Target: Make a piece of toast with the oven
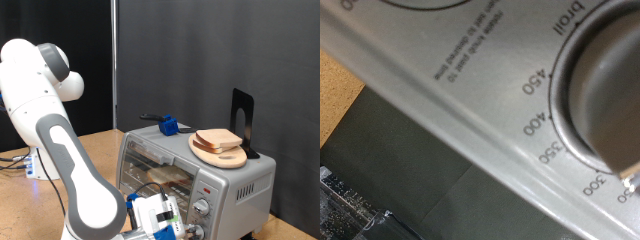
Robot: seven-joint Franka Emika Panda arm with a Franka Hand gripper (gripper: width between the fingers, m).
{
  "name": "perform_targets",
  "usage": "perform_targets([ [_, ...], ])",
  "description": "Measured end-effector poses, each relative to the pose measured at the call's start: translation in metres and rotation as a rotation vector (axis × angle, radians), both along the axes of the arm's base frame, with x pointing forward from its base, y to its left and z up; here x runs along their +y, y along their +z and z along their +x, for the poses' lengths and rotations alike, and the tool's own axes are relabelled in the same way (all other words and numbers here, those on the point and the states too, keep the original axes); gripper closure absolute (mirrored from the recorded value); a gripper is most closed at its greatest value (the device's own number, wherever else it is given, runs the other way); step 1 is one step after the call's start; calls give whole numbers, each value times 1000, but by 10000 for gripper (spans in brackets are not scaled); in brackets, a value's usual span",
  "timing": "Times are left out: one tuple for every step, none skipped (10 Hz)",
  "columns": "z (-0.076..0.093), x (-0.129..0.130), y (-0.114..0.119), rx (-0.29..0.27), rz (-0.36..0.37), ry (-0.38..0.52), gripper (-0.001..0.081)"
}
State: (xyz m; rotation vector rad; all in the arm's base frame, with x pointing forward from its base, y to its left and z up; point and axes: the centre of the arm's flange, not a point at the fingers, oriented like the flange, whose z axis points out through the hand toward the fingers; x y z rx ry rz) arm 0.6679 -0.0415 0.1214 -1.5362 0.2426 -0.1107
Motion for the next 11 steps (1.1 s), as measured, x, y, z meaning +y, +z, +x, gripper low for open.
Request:
perform_targets([
  [0,0,0,0,0,0,712],
  [0,0,0,0,0,0,712],
  [1,-4,5,-3,15,-6,702],
  [1,-13,14,-10,38,-5,702],
  [0,-22,22,-12,59,-3,500],
  [-1,-31,30,-9,70,-3,364],
  [-2,-38,36,0,83,-1,364],
  [-6,-44,38,18,93,4,364],
  [-12,-51,40,49,98,14,129],
  [-19,-59,41,92,100,35,38],
  [-27,-68,42,144,97,61,9],
])
